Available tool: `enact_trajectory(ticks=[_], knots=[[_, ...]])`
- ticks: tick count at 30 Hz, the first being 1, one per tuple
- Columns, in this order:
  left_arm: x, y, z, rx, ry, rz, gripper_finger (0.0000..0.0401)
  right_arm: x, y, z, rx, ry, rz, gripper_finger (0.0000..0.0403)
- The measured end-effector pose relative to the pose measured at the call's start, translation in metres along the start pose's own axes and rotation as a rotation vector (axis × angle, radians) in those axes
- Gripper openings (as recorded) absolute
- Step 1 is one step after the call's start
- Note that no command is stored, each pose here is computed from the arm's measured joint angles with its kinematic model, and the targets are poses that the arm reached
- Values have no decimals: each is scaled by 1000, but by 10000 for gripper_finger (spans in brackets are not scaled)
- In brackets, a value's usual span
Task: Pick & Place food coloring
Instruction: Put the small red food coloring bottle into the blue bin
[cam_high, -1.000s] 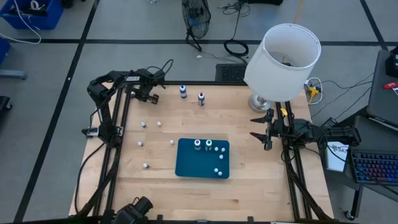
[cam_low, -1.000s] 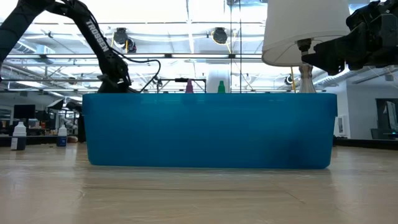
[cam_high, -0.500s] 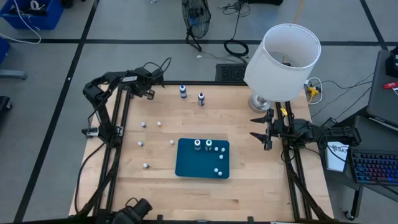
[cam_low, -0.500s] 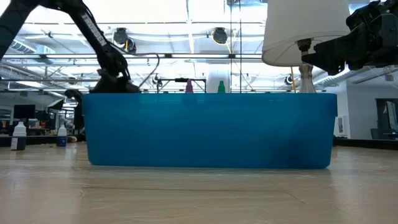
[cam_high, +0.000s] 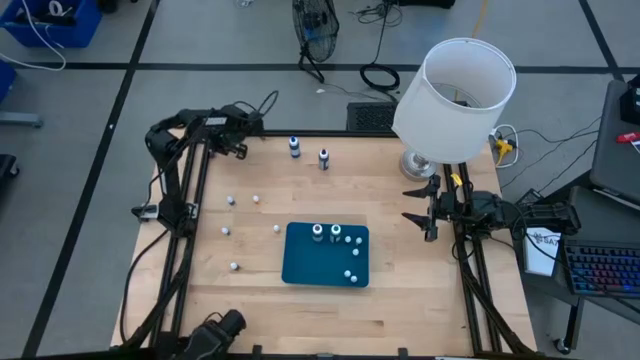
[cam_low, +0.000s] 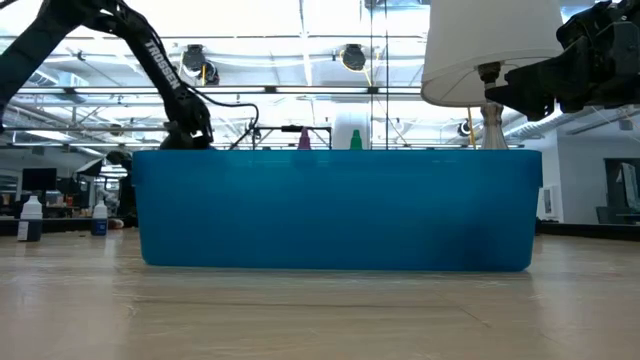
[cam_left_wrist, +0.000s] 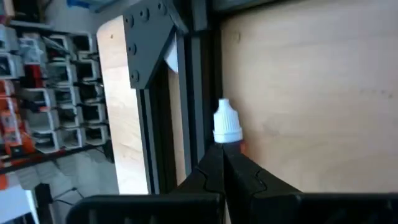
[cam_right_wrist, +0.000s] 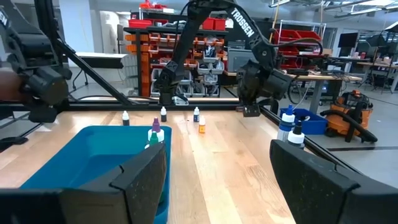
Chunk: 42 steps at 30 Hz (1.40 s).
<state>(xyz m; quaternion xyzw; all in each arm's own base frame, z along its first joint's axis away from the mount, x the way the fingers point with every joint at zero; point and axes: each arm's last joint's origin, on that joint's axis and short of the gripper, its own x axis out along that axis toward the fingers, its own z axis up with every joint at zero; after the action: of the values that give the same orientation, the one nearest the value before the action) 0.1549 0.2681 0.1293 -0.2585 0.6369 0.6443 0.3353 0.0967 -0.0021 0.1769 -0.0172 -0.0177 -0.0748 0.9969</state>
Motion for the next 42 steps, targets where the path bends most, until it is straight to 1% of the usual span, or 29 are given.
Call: enact_trajectory(ticks=[2,4,8,10,15,19,21,25,29,32,33,35,36,39,42], knots=[[-1,0,3,4,39,-10,1,0,0,0,0,0,0,274],[1,-2,5,29,107,-19,1,0,0,0,0,0,0,273],[9,-7,12,96,279,26,1,0,0,0,0,0,0,270],[14,-10,16,108,347,63,1,0,0,0,0,0,-1,271],[14,-5,24,81,371,71,1,0,0,0,0,0,0,274],[13,-3,29,43,363,63,1,0,0,0,0,0,0,272],[15,-5,31,19,342,77,1,0,0,0,0,1,0,271],[15,-7,35,81,251,121,2,0,0,0,0,0,0,271],[16,-6,35,84,191,124,1,0,0,0,0,0,0,274],[14,-2,37,44,134,116,5,0,0,0,0,0,0,273],[13,-3,39,26,113,98,6,0,0,0,0,0,0,272],[12,-5,42,37,115,40,3,0,0,0,0,0,0,271],[11,-5,42,42,114,33,2,0,0,0,0,0,0,270],[10,-5,45,0,69,71,4,0,0,0,0,0,-1,271],[11,-3,45,-5,66,88,2,0,0,0,0,0,-1,274]])
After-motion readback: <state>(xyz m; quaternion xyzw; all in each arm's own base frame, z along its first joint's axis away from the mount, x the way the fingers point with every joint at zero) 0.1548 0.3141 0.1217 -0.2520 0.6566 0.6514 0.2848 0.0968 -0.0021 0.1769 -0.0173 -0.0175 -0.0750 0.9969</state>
